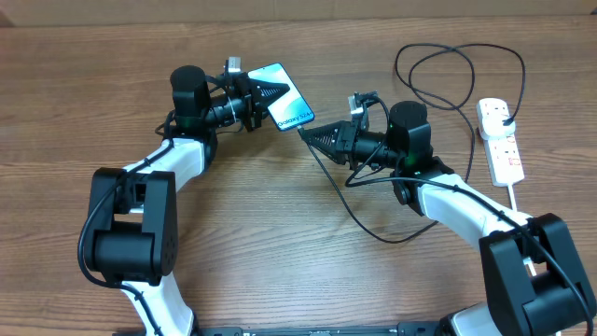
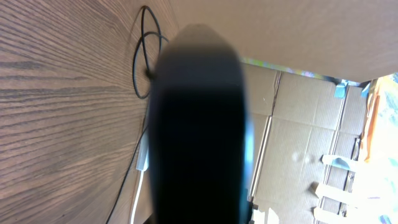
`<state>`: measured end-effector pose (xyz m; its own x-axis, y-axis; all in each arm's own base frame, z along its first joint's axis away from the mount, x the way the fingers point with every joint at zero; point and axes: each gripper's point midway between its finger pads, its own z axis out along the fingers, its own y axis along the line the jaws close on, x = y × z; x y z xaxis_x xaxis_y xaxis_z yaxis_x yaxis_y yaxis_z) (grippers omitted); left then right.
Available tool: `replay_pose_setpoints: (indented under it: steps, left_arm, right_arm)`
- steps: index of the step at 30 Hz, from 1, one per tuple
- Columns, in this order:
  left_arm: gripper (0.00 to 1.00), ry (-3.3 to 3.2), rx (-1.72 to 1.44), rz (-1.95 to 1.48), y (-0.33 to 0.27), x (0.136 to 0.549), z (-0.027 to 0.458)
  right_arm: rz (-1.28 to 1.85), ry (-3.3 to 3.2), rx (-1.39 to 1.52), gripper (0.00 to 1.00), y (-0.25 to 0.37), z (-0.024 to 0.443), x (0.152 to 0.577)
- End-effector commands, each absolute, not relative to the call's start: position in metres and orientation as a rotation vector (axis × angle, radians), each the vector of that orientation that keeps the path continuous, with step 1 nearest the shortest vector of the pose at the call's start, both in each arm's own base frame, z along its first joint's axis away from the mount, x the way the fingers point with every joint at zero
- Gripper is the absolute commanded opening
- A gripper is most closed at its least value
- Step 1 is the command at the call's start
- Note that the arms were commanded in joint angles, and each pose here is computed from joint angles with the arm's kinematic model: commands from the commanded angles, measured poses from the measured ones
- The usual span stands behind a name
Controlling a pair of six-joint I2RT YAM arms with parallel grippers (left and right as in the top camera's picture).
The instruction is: Plug charger to phone and switch on socket
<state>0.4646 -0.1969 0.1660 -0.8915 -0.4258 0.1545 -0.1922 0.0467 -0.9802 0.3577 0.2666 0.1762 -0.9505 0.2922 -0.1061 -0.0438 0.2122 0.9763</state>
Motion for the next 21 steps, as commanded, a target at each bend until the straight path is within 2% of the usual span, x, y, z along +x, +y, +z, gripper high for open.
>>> replay_pose_setpoints:
  steps: [1, 21]
  left_arm:
    - [0.04, 2.129, -0.586, -1.974, -0.2020, 0.4646, 0.1769]
    - [0.04, 2.136, -0.574, -1.985, -0.2029, 0.4625, 0.1774]
  right_arm:
    - [1.777, 2.208, 0.270, 0.04, 0.2635, 0.1748, 0.3647]
    - [1.760, 2.189, 0.309, 0.04, 0.2615, 0.1760, 0.3706]
